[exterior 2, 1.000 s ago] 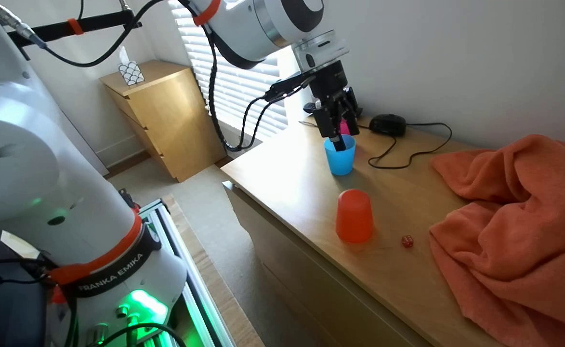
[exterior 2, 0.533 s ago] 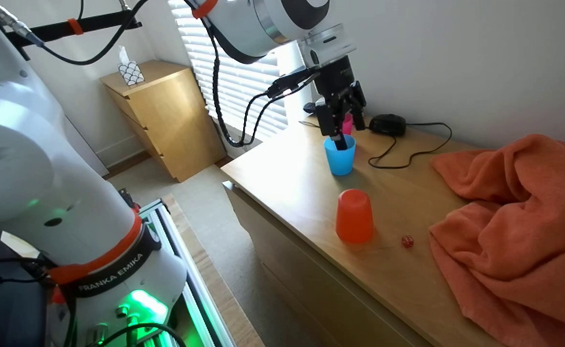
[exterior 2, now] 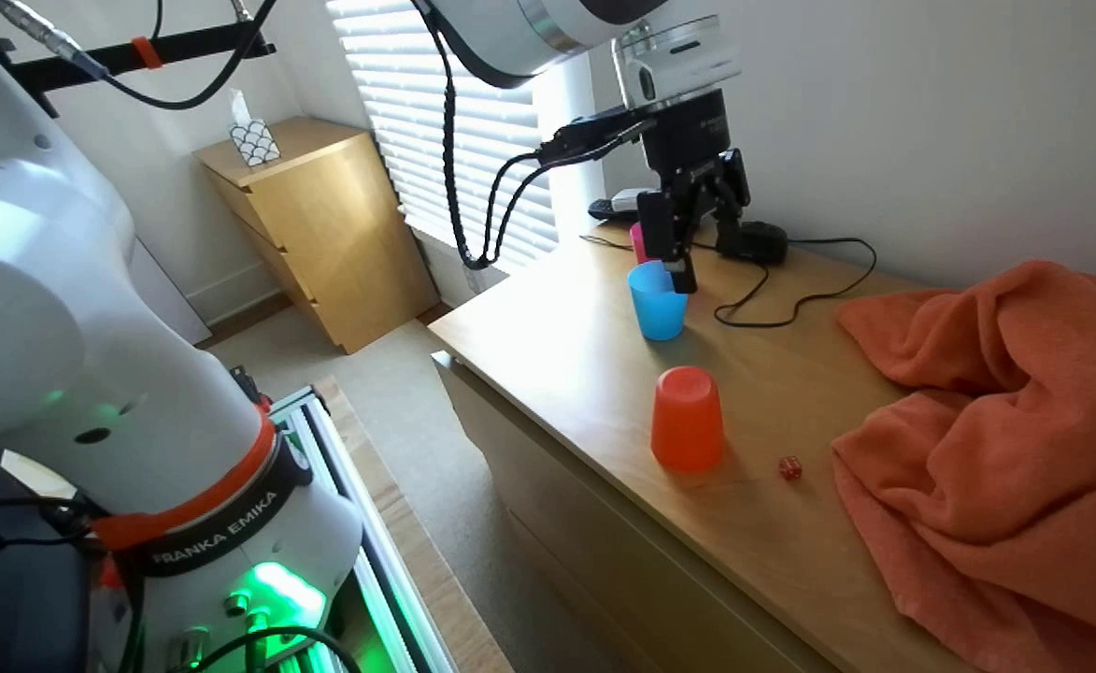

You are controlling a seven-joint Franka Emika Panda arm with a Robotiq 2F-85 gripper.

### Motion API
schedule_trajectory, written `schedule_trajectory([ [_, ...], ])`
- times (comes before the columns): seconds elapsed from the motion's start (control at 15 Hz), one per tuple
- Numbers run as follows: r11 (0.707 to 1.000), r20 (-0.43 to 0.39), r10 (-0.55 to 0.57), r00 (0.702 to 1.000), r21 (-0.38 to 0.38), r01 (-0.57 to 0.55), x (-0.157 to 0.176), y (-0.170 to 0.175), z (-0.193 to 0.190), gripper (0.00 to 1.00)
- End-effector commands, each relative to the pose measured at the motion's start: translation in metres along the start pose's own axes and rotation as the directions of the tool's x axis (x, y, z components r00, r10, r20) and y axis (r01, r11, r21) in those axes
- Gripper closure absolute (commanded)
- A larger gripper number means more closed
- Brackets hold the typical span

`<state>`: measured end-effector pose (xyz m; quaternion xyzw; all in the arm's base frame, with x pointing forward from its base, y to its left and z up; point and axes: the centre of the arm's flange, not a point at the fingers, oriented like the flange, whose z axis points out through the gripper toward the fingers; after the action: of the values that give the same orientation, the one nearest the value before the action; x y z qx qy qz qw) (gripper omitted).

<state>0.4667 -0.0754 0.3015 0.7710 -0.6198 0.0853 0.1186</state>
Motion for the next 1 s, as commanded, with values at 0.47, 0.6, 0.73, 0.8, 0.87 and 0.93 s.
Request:
schedule_trajectory([
  [0.47, 0.994, 0.095, 0.084, 0.992, -0.079, -0.077, 0.041, 0.038, 0.023, 0.00],
  [0.6, 0.994, 0.098, 0.086, 0.991, -0.080, -0.079, 0.041, 0.038, 0.024, 0.00],
  [0.73, 0.992, 0.128, 0.108, 0.986, -0.085, -0.098, 0.057, 0.044, 0.029, 0.00],
  [0.8, 0.993, 0.148, 0.100, 0.984, -0.084, -0.088, 0.062, 0.050, 0.031, 0.00],
  [0.87, 0.994, 0.175, 0.093, 0.980, -0.077, -0.081, 0.067, 0.057, 0.033, 0.00],
  [0.93, 0.994, 0.197, 0.092, 0.976, -0.076, -0.078, 0.073, 0.062, 0.035, 0.00],
])
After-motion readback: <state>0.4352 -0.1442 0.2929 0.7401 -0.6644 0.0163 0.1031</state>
